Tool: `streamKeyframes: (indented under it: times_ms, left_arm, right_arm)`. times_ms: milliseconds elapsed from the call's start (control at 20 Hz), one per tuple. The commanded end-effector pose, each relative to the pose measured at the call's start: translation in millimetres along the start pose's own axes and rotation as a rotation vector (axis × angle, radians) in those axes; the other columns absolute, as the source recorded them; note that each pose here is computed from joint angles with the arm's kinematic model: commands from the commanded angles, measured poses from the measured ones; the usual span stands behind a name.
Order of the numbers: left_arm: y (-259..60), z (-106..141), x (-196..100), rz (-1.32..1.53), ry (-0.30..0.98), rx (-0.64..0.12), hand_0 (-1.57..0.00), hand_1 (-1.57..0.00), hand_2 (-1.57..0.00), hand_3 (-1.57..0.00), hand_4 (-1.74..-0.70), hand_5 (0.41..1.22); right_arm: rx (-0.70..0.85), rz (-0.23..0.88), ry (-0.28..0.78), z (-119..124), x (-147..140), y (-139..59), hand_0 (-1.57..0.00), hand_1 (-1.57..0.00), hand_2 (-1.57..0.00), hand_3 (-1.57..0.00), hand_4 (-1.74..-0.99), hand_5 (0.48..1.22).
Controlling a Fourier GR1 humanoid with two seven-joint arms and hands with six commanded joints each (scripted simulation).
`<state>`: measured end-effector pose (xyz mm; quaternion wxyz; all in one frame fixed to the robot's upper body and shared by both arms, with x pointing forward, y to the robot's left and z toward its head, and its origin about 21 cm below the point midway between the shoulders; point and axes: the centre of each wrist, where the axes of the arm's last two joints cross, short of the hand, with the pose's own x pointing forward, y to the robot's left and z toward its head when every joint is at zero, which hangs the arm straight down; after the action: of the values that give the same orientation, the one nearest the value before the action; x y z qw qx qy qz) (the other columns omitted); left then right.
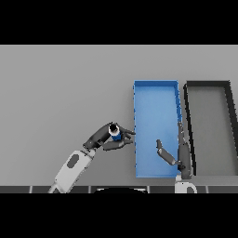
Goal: Pick up the blue pipe and place it into the blue bin.
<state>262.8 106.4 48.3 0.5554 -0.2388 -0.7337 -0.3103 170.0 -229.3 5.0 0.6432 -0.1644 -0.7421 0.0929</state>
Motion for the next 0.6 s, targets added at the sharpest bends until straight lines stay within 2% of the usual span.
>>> streamKeyframes:
  times_ms: [0,100,150,200,300,350,450,550]
  left_arm:
    - [2.6,0.0,-0.9,-0.003,0.002,0.007,-1.57,-1.57,-1.57,-1.57,-1.47,1.22]
    - [1.0,-0.6,-2.6,-0.004,0.012,-0.006,-1.57,-1.57,-1.57,-1.57,-1.47,1.22]
    - [0.0,-1.5,-4.2,0.0,0.018,-0.012,-1.57,-1.57,-1.57,-1.57,-1.47,1.22]
    - [-0.5,-0.8,-2.7,0.002,0.009,-0.018,-1.57,-1.57,-1.57,-1.57,-1.47,1.221]
    - [-3.1,-1.1,-2.8,0.006,0.0,-0.015,-1.57,-1.57,-1.57,-1.57,-1.47,1.221]
    - [-5.1,1.1,-4.8,0.008,0.002,-0.022,-1.57,-1.57,-1.57,-1.57,-1.47,1.221]
    - [-2.3,2.2,-1.6,0.0,-0.009,-0.026,-1.57,-1.57,-1.57,-1.57,-1.47,1.221]
    - [-5.2,-2.1,3.7,0.006,-0.002,-0.024,-1.57,-1.57,-1.57,-1.57,-1.47,1.221]
  right_arm:
    - [-0.054,0.016,0.014,15.2,5.2,2.6,0.0,0.0,0.0,0.0,-1.188,0.643]
    - [-0.117,0.031,0.04,25.4,13.0,8.0,0.0,0.0,0.0,0.0,-1.184,0.642]
    - [-0.124,0.024,0.028,25.2,19.2,7.1,0.0,0.0,-0.02,0.0,-1.187,0.642]
    - [-0.108,-0.039,-0.034,24.5,25.6,3.1,0.0,0.0,-0.04,0.0,-1.195,0.648]
    - [0.004,-0.184,-0.08,22.5,39.6,-1.2,0.0,-0.02,-0.09,0.0,-1.202,0.624]
    - [0.059,-0.218,-0.097,22.2,48.6,-5.5,0.0,-0.03,-0.11,0.0,-1.209,0.609]
    - [0.195,-0.236,-0.035,10.4,59.3,-11.9,0.0,-0.02,-0.12,0.0,-1.224,0.6]
    - [0.322,-0.237,-0.034,-2.7,74.0,-13.1,0.0,-0.01,-0.11,0.0,-1.237,0.577]
